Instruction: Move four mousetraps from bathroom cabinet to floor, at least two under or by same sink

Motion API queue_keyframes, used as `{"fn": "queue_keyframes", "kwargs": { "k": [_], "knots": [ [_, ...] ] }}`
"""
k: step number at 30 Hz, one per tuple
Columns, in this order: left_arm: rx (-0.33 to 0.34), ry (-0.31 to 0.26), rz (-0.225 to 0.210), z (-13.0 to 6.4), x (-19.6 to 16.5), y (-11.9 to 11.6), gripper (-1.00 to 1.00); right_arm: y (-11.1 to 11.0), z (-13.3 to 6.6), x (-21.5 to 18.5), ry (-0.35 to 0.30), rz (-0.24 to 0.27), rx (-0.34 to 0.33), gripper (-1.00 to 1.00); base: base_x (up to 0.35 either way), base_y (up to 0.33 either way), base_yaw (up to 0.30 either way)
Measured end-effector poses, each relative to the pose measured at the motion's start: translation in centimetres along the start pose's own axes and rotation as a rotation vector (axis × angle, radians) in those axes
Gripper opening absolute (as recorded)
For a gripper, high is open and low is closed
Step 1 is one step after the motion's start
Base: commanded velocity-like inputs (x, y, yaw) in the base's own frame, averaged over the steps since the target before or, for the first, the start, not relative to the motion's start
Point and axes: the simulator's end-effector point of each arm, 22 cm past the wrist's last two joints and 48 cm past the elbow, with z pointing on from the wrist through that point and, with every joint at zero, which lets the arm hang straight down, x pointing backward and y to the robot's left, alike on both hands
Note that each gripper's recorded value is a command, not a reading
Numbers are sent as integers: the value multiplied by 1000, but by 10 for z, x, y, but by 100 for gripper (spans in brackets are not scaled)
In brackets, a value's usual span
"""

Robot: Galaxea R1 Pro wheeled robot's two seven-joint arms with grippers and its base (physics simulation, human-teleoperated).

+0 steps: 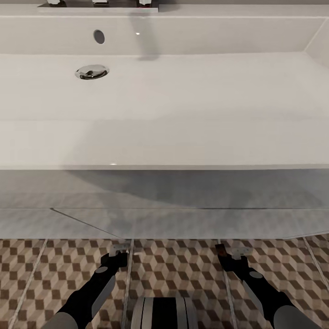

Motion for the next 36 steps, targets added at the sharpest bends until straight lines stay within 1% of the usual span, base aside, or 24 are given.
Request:
{"fn": "queue_keyframes", "kwargs": {
  "k": [6,9,12,14,16,18,23,30,36],
  "knots": [
    [-1,-3,2,0,-1,1,-100,0,0,0,-1,0,0,-100,0,0,0],
    [-2,-12,3,0,-4,4,-100,0,0,-6,-22,1,0,-100,0,0,0],
    [-5,-66,-11,0,-15,5,-100,0,0,-13,-53,-1,1,-100,0,0,0],
    [-10,-135,-27,-1,-31,9,-100,0,0,-15,-64,-2,0,-100,0,0,0],
    [-13,-168,-34,-2,-38,11,-100,0,0,-16,-68,-3,0,-100,0,0,0],
    [-13,-187,-36,-3,-41,11,-100,0,0,-16,-71,-3,0,-100,0,0,0],
    [-4,-195,-38,-3,-43,10,-100,0,-1,-18,-75,-3,0,-100,0,0,0],
    [0,-149,-28,-2,-33,7,-100,0,-1,-22,-83,-3,-1,-100,0,0,0],
    [0,-139,-24,-1,-31,7,-100,0,-1,-23,-89,1,0,-100,0,0,0]
  ]
}}
